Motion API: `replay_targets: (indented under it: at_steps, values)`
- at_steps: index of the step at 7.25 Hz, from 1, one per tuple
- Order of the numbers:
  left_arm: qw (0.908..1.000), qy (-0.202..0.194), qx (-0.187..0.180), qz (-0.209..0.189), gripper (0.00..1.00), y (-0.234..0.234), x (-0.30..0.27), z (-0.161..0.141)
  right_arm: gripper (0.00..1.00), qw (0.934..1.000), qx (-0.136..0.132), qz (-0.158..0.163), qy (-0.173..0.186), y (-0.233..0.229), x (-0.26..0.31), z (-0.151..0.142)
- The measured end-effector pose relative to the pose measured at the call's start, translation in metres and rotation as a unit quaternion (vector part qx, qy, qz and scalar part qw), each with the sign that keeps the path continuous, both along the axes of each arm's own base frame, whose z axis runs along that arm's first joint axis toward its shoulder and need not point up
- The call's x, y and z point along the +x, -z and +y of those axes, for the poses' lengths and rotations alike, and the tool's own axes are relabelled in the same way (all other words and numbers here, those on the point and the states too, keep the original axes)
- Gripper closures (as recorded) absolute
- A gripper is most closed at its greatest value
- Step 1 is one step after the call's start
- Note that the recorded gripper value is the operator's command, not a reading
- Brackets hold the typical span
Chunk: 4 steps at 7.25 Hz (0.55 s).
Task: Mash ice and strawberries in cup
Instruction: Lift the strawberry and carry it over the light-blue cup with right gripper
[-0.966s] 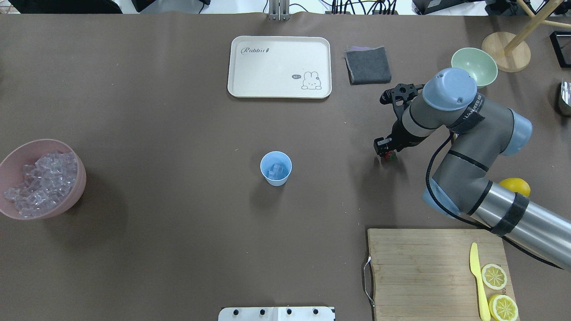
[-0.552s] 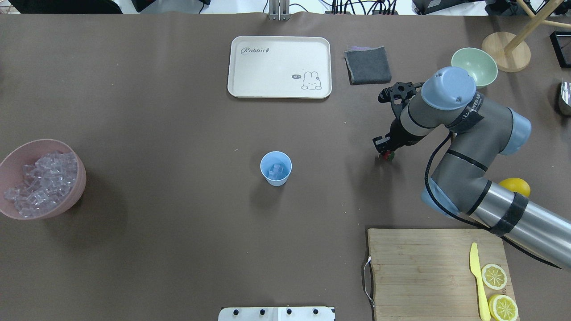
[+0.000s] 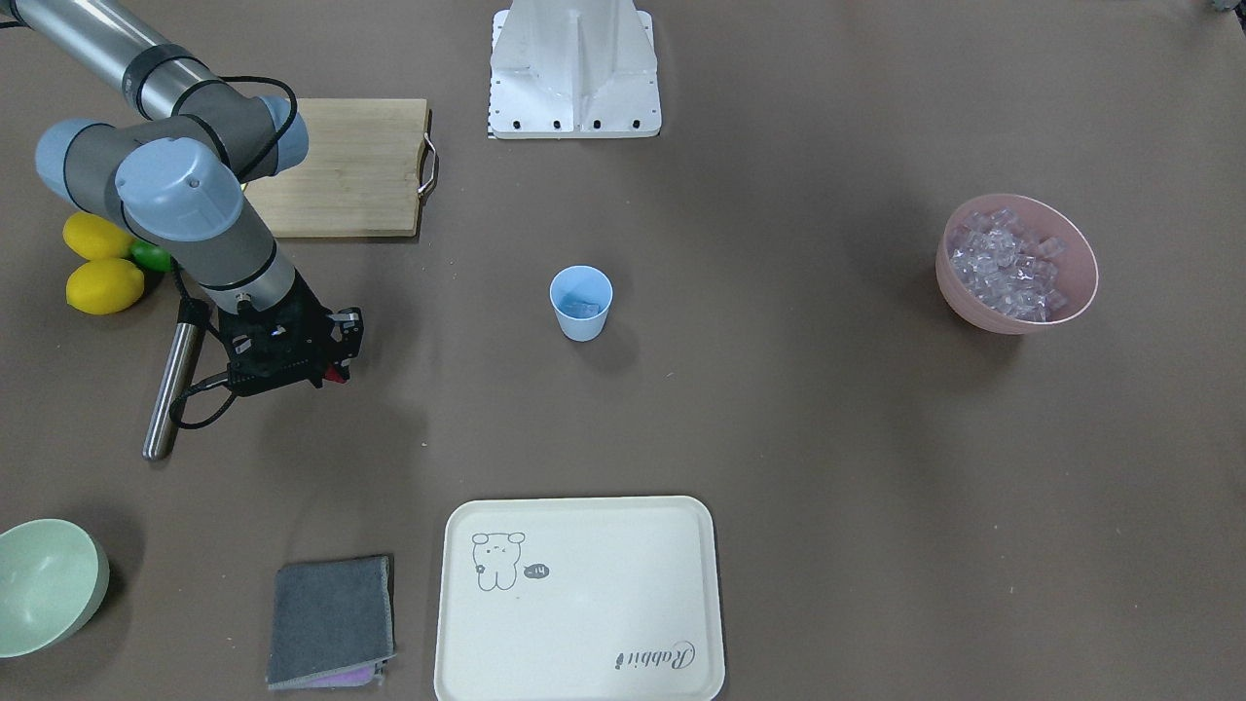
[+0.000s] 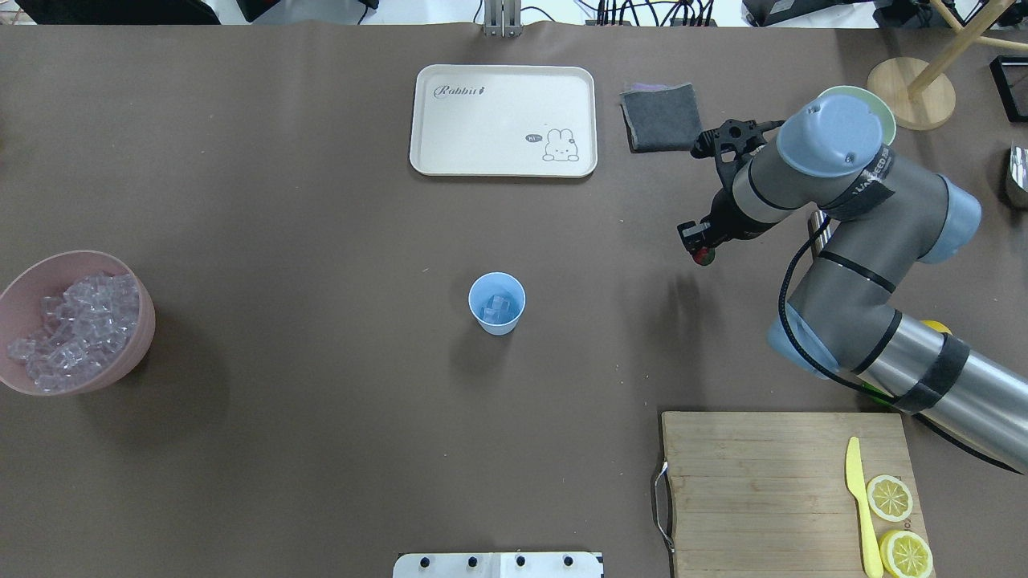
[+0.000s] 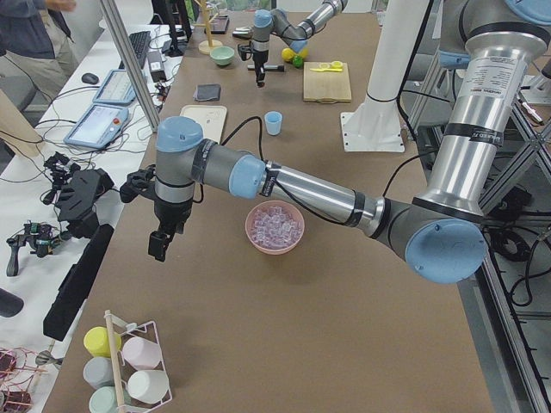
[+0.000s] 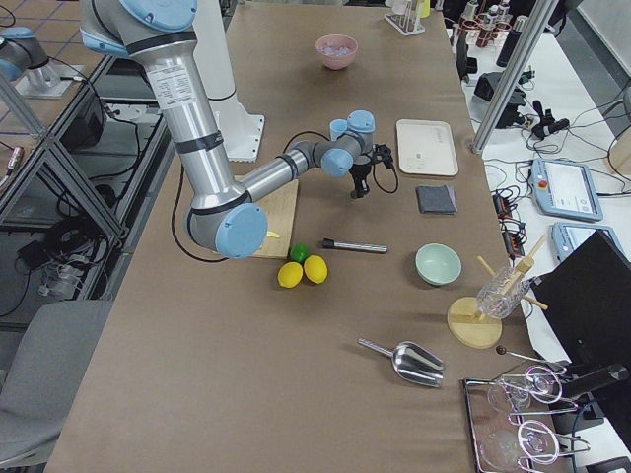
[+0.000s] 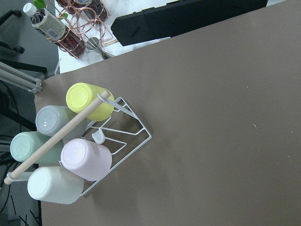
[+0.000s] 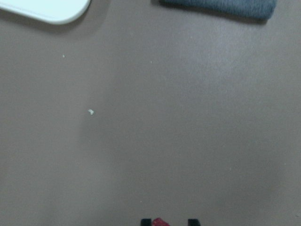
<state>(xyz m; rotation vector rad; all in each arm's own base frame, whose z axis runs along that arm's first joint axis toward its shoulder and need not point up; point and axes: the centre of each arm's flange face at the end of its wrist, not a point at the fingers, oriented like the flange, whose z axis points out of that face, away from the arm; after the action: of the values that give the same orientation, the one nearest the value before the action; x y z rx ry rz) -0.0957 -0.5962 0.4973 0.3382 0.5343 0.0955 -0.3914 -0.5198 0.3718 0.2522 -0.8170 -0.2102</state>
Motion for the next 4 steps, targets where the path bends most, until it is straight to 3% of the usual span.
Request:
replay_targets:
  at_steps: [4]
  values:
    - [0.9999,-0.009,0.007,0.002,0.03,-0.003,0.004,0.007,1.00,0.9973,0.046,-0.046,-0.034,0.066,0.047,-0.017]
